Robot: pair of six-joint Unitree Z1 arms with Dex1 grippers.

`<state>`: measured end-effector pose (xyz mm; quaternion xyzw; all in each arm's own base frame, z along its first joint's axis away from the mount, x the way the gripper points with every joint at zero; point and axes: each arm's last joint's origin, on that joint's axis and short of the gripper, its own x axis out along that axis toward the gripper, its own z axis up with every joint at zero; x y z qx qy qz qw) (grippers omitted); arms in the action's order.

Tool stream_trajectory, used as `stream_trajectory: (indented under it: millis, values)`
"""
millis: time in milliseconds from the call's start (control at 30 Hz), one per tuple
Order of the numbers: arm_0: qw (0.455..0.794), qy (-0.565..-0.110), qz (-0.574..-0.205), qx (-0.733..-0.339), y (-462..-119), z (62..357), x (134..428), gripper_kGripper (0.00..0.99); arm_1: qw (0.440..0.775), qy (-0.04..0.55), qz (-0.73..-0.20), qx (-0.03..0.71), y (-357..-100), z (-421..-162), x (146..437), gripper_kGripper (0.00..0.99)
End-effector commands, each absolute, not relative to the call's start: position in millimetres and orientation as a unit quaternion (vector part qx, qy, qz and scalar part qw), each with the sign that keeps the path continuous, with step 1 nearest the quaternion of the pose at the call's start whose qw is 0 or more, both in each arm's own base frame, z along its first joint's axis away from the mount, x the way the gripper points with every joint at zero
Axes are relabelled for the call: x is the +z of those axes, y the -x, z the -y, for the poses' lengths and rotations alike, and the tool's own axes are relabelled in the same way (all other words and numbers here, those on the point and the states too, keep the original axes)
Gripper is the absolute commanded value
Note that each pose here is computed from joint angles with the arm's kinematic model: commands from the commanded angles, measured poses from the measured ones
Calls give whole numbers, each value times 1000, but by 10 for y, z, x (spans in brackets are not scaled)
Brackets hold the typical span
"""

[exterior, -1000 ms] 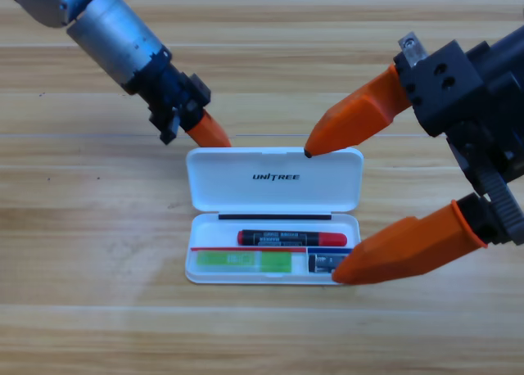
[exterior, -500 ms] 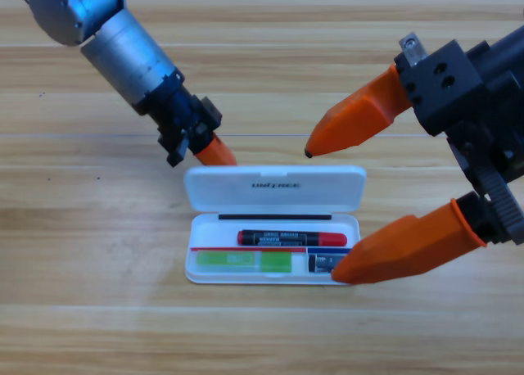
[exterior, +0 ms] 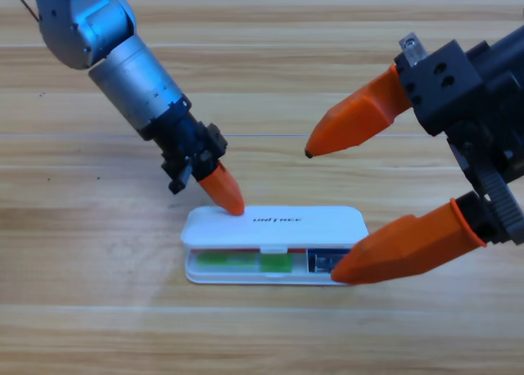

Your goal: Clean up eraser and pencils

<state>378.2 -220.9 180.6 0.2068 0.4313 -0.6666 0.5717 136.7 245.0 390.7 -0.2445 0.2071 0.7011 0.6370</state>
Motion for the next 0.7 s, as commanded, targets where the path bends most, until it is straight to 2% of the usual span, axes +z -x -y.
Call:
stream_trajectory:
  millis: [33, 700]
  values:
    - [546, -223, -442, -676, -3601, 2391, 1665, 0, 633, 241, -220, 702, -1402, -2474, 3822, 965]
    - [534, -266, -452, -663, -3385, 2540, 1473, 0, 632, 241, -225, 702, -1414, -2491, 3795, 965]
